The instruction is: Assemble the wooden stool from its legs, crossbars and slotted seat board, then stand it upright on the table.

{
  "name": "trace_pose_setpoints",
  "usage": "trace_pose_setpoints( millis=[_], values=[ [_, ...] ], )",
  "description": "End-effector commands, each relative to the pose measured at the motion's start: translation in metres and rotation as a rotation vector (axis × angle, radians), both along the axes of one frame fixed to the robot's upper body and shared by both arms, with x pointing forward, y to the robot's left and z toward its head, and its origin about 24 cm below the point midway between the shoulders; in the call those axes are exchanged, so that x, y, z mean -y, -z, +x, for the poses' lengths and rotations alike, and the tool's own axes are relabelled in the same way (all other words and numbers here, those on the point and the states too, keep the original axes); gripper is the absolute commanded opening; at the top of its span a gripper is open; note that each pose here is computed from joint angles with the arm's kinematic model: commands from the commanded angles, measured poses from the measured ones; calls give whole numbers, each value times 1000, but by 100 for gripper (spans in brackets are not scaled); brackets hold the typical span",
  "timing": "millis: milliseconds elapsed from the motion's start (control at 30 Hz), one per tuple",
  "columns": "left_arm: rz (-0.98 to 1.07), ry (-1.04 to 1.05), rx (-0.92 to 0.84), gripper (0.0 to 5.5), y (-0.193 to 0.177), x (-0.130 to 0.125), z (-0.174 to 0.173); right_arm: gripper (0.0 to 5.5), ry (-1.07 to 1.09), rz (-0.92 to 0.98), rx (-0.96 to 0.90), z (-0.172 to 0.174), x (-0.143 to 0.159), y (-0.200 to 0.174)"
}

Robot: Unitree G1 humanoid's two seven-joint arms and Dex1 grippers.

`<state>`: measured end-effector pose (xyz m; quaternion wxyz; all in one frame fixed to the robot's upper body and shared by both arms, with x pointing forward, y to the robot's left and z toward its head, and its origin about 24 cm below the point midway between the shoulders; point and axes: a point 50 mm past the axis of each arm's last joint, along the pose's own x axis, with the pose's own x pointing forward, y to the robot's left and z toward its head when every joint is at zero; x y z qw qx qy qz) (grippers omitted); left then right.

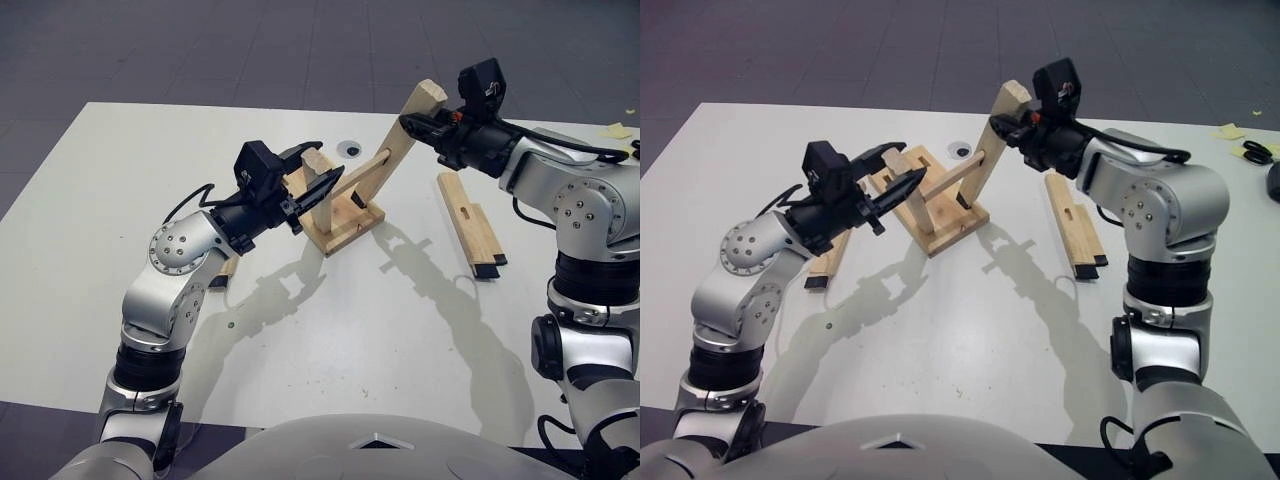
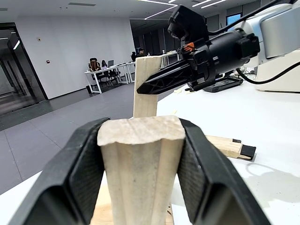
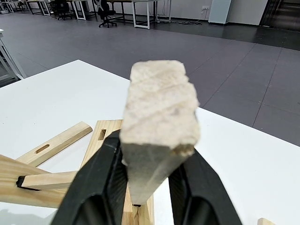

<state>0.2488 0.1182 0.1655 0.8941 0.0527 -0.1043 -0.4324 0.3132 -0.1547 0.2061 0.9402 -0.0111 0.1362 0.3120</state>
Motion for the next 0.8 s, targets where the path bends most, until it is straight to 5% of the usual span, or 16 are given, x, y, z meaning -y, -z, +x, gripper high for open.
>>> trace_pose_setpoints(
  millis=[33,533,800],
  values=[
    [52,45,-146,205,26,10,-2,105,-122,-141,-343,-9,-23,66],
    [78,65,-148,204,24,6,5,105,-145,-46,-375,1,-24,39],
    [84,82,-165,204,24,4,2,105,-120,38,-150,-4,-32,0]
  ],
)
